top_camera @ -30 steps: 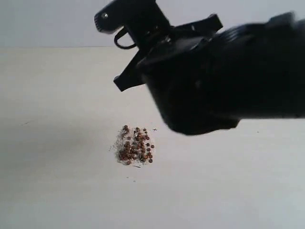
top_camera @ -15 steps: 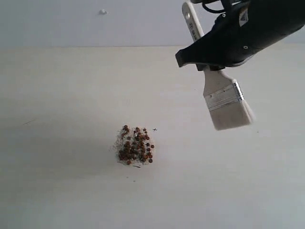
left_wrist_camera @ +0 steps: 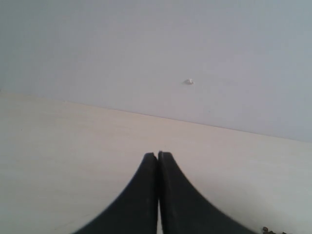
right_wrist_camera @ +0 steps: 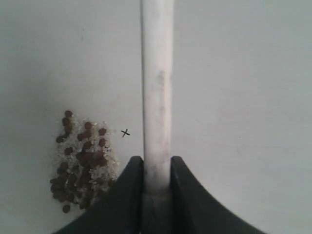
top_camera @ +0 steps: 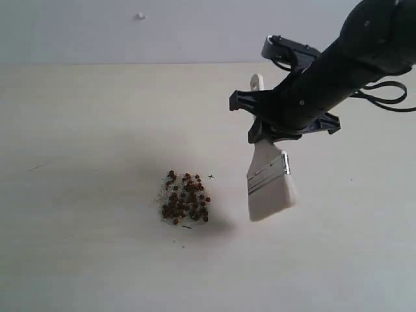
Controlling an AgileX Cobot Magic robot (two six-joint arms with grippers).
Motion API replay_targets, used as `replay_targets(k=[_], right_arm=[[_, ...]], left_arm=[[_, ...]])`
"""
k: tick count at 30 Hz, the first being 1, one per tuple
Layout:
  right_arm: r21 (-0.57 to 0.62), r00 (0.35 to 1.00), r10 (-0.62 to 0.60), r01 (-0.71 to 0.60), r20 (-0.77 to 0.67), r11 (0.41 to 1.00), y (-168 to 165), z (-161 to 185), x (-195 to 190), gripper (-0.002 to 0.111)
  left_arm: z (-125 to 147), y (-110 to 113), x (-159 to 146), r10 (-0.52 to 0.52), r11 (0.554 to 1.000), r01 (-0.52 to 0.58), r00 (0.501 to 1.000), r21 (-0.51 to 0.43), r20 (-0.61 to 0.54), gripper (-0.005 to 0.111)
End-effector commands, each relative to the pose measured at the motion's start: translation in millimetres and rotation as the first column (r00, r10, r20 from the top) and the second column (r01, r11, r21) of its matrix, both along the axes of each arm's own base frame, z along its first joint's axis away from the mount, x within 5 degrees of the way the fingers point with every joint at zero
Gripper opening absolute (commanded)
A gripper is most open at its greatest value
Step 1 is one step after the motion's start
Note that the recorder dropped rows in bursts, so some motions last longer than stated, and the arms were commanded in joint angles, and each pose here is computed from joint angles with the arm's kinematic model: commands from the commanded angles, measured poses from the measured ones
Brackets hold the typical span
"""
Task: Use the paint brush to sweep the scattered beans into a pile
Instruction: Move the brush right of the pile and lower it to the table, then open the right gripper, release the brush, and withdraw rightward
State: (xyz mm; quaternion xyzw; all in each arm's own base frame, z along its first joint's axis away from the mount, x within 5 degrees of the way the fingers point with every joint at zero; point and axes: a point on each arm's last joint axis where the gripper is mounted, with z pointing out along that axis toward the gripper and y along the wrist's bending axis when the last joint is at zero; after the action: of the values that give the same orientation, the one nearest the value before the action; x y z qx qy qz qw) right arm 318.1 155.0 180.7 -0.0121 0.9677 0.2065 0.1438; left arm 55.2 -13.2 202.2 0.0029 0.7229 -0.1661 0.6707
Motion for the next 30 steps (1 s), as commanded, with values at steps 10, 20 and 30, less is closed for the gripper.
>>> replay_targets(k=[10, 20, 30], right_arm=[[-0.035, 0.997, -0.064, 0.062, -0.05, 0.997, 2.2, -45.0, 12.7, 0.0], [-0.063, 1.0, -0.023, 0.023, 0.014, 0.998, 1.0, -47.0, 17.2, 0.033], [-0.221, 0.957, 0.147, -0.091, 0.252, 0.971, -8.2, -21.5, 26.9, 0.048]], left_arm=[[-0.3, -0.2, -0.4, -0.006, 1.0, 0.006, 1.0, -0.005, 0.007, 0.0], [-0.3, -0.2, -0.4, -0.006, 1.0, 0.006, 1.0, -0.005, 0.007, 0.0], [-0.3, -0.2, -0.4, -0.006, 1.0, 0.006, 1.0, -0.005, 0.007, 0.0]])
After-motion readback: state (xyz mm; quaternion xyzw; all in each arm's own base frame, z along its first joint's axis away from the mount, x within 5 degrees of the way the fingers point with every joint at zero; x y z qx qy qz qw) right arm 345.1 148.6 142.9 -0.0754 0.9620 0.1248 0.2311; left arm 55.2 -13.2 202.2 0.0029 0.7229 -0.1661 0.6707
